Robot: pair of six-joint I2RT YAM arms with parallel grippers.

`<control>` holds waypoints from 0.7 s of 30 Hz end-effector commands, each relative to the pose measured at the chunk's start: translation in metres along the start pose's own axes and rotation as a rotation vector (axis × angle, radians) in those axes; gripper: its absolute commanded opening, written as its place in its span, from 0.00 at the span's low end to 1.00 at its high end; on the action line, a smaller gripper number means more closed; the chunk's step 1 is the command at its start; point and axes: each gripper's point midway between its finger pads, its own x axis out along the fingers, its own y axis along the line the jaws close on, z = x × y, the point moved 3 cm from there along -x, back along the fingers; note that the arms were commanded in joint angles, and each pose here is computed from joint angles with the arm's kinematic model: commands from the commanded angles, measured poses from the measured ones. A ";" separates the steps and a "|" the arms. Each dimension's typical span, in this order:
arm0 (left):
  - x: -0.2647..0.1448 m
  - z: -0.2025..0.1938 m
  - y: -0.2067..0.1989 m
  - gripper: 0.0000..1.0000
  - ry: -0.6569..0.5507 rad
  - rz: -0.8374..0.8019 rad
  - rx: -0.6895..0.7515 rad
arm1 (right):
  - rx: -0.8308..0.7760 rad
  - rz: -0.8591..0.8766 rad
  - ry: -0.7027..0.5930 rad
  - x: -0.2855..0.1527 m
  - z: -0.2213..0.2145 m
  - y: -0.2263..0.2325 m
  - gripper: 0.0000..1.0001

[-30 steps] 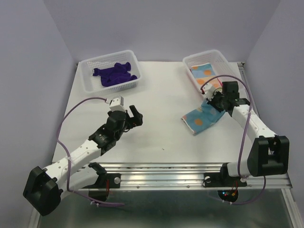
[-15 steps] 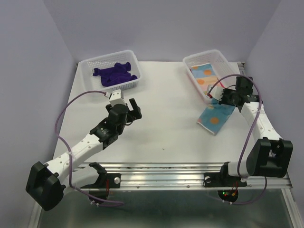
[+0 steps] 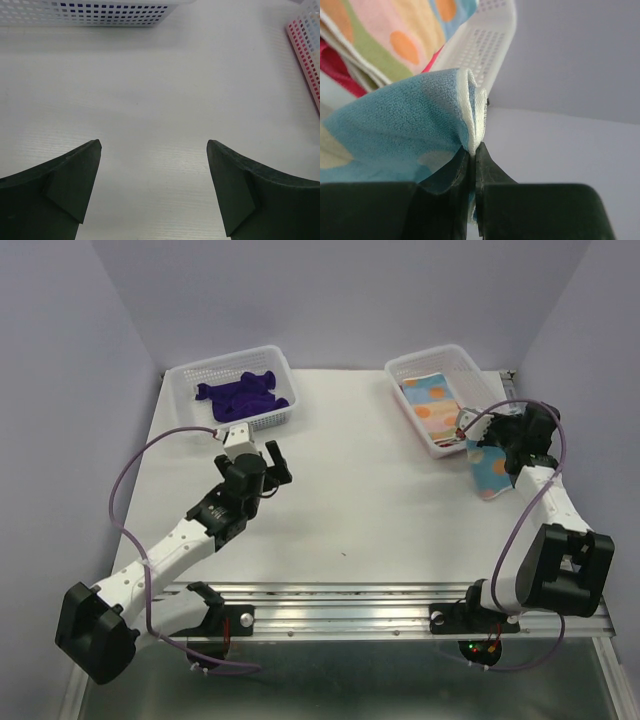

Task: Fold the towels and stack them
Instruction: Neatly place the folded towel into the bin

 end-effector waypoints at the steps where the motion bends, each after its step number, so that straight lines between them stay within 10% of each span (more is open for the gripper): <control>1: 0.001 0.022 -0.003 0.99 -0.055 0.018 -0.012 | -0.092 -0.240 -0.199 0.000 0.033 -0.052 0.01; 21: 0.008 0.025 -0.001 0.99 -0.060 0.041 -0.006 | 0.006 -0.326 -0.436 0.061 0.068 -0.066 0.01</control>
